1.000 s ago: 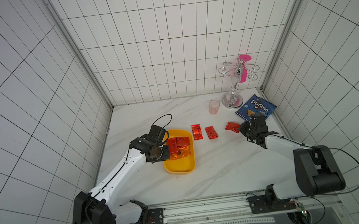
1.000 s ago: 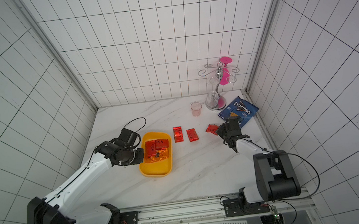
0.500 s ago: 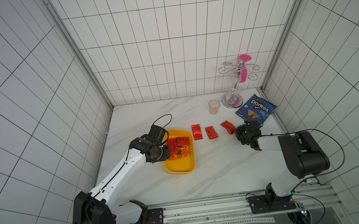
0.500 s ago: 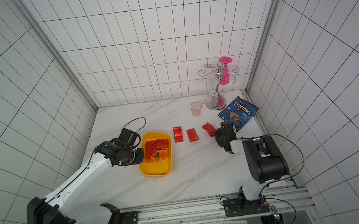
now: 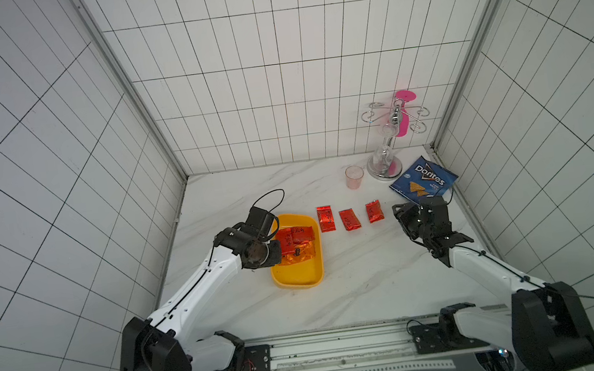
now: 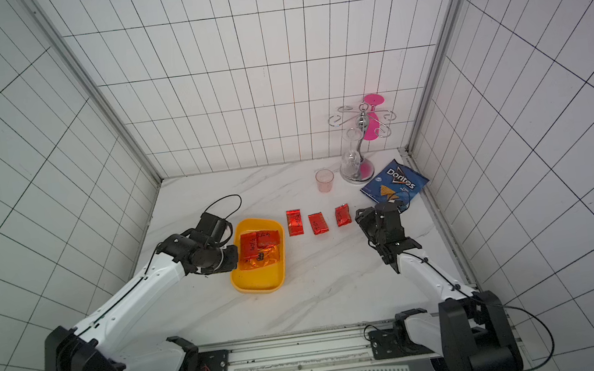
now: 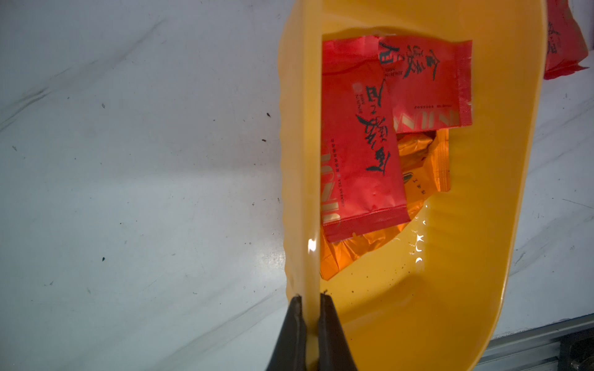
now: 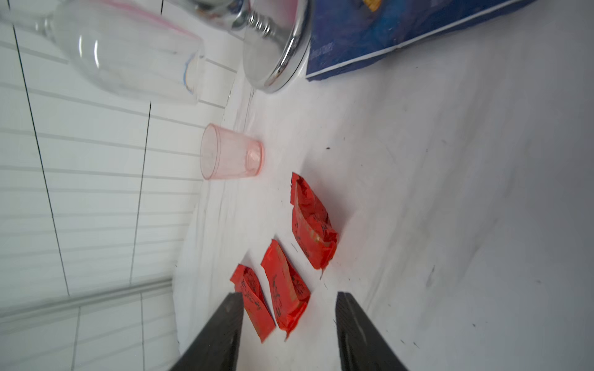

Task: Take the tea bags out of the storage box
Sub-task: Place the tea bag at the center of the board, then pick up the tea bag from the storage box.

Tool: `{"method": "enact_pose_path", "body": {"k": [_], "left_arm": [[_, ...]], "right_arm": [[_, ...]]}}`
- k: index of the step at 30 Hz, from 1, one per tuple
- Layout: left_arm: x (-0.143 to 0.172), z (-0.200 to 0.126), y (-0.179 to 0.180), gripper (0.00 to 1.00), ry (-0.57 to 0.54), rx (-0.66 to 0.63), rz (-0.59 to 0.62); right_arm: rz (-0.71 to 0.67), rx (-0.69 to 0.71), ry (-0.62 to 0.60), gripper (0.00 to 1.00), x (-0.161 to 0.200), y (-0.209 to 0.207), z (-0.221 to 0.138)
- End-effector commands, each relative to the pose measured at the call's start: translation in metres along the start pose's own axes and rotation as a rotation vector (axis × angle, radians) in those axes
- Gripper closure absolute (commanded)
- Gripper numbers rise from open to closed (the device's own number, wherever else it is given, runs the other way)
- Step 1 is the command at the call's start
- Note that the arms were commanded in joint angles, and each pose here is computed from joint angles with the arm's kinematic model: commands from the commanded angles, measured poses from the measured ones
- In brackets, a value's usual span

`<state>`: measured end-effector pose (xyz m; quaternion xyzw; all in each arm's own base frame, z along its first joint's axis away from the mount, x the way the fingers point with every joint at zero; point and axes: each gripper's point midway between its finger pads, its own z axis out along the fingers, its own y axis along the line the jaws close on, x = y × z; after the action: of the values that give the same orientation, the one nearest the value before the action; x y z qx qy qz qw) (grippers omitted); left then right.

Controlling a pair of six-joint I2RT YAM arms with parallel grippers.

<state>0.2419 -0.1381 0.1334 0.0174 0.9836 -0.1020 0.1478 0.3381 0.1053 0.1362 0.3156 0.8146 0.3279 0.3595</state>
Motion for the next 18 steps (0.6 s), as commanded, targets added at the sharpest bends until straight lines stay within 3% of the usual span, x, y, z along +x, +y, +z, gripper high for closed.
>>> {"method": "enact_pose_path", "body": {"k": [1,6,10,12,15,18], "left_arm": [[-0.006,-0.009,-0.007,1.0,-0.041,0.033,0.006],[-0.006,-0.01,-0.012,1.0,-0.044,0.061,0.016],[-0.005,-0.009,-0.011,1.0,-0.042,0.059,0.016],[-0.006,-0.01,-0.012,1.0,-0.043,0.06,0.016],[-0.005,-0.009,-0.011,1.0,-0.042,0.056,0.015],[-0.005,-0.009,-0.011,1.0,-0.042,0.053,0.014]], "right_arm": [[-0.366,-0.099,0.175,0.51,0.038,0.043,-0.008],[-0.787,-0.454,0.44,0.58,0.126,0.116,-0.024],[-1.043,-0.509,0.598,0.59,0.186,0.132,-0.022],[-1.136,-0.543,0.63,0.54,0.211,0.139,-0.019],[-1.174,-0.545,0.653,0.5,0.237,0.154,-0.013],[-1.081,-0.504,0.717,0.5,0.26,0.168,-0.002]]}}
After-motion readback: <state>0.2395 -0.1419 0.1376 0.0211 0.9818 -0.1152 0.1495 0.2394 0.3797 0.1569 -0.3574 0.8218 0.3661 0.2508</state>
